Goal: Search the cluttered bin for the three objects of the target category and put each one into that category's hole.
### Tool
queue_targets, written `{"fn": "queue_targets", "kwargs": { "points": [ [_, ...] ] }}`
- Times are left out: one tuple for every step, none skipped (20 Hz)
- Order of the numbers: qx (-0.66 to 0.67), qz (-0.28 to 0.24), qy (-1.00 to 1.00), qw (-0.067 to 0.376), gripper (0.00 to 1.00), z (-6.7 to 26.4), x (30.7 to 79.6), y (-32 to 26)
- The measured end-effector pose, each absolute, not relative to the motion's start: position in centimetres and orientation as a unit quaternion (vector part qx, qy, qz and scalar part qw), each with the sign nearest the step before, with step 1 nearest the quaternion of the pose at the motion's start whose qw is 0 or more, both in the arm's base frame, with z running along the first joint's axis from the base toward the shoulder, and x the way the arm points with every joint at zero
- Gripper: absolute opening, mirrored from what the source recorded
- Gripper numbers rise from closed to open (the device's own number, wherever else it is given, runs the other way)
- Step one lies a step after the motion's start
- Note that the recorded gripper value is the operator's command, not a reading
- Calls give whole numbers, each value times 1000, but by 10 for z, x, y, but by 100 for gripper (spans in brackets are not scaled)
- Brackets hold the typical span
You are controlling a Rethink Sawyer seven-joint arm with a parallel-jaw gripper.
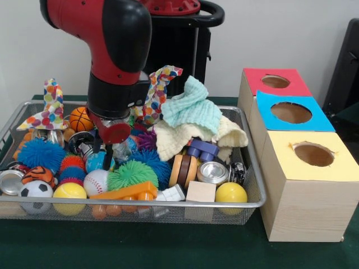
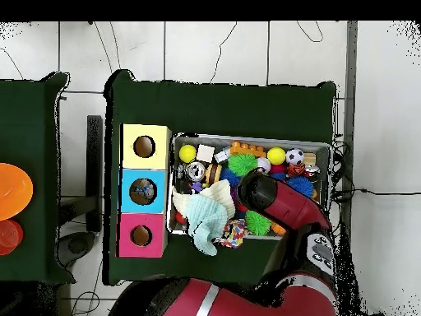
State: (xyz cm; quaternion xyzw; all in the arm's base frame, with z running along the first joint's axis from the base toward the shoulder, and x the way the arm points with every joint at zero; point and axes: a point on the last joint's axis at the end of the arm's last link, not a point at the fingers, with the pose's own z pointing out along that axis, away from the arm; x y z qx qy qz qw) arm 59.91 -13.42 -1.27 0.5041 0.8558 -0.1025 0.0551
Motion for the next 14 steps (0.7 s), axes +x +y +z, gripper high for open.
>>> {"fn": "queue_targets", "kwargs": {
  "points": [
    [504,-102,856,57,100,-10,600,-134],
    [505,-101,855,59,100,-8,601,-135],
    [505,-101,855,60,100,-7,602,-135],
    [505,-100,855,62,100,-5,603,-135],
    [505,-100,855,63,100,-3,604,-135],
    [506,-99,854,66,100,2,606,-136],
    [506,-98,854,68,100,4,606,-136],
    [507,-98,854,69,100,6,606,-136],
    [507,-97,854,69,100,8,606,-136],
    [507,-97,853,70,100,9,606,-136],
    [508,-97,853,70,100,10,606,-136],
    [508,-97,853,70,100,10,606,-136],
    [508,-97,853,69,100,10,605,-136],
    [508,-97,853,68,100,9,604,-136]
  ]
}}
